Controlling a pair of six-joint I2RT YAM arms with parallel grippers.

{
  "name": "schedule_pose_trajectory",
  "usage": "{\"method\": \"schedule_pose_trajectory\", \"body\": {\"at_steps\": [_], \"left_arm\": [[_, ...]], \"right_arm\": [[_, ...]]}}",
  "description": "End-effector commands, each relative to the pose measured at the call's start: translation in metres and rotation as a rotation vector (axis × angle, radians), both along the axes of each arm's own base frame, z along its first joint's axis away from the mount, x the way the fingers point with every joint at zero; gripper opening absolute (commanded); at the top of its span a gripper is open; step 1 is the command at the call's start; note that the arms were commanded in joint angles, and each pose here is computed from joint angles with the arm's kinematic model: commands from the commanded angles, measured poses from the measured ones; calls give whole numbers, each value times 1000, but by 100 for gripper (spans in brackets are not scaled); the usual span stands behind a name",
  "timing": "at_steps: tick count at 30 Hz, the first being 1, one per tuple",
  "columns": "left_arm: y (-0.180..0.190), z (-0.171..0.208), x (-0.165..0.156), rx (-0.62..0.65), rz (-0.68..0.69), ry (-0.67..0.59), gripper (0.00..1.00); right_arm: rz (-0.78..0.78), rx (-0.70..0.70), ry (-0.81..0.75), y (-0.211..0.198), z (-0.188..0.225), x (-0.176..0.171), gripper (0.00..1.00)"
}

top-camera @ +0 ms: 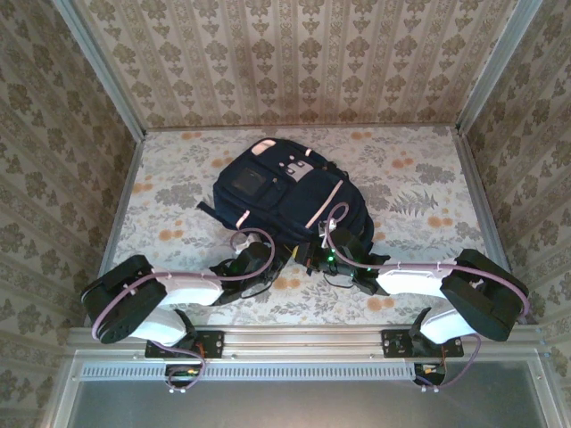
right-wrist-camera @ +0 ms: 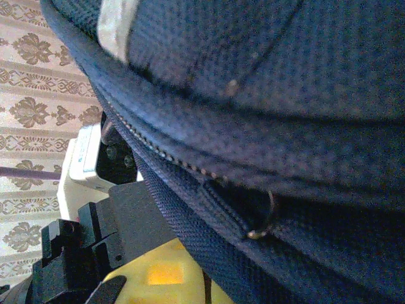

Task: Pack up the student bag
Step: Zip the student bag at the center of the table.

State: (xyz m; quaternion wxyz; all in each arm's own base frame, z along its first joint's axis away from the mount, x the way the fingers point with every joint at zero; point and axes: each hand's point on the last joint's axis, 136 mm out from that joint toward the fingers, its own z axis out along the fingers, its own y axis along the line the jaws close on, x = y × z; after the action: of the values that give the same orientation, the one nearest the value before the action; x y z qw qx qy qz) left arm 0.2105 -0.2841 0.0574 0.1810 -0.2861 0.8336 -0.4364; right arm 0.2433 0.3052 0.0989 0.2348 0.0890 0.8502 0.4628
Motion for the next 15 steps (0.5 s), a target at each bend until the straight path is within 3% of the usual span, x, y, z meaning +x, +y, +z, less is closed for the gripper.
{"method": "schedule_pose_trajectory", "body": {"at_steps": [1,8,15], "left_arm": [[0,29,9,-90,48,-70,36],[-14,38,9,-151,15,-98,35],[-32,19,6,-243,-3,-52,27]], "right_arm": [[3,85,-51,7,24,4,0],[-9,112,-51,7,26,5,0],[-44,115,-59,1,27,10,0]]}}
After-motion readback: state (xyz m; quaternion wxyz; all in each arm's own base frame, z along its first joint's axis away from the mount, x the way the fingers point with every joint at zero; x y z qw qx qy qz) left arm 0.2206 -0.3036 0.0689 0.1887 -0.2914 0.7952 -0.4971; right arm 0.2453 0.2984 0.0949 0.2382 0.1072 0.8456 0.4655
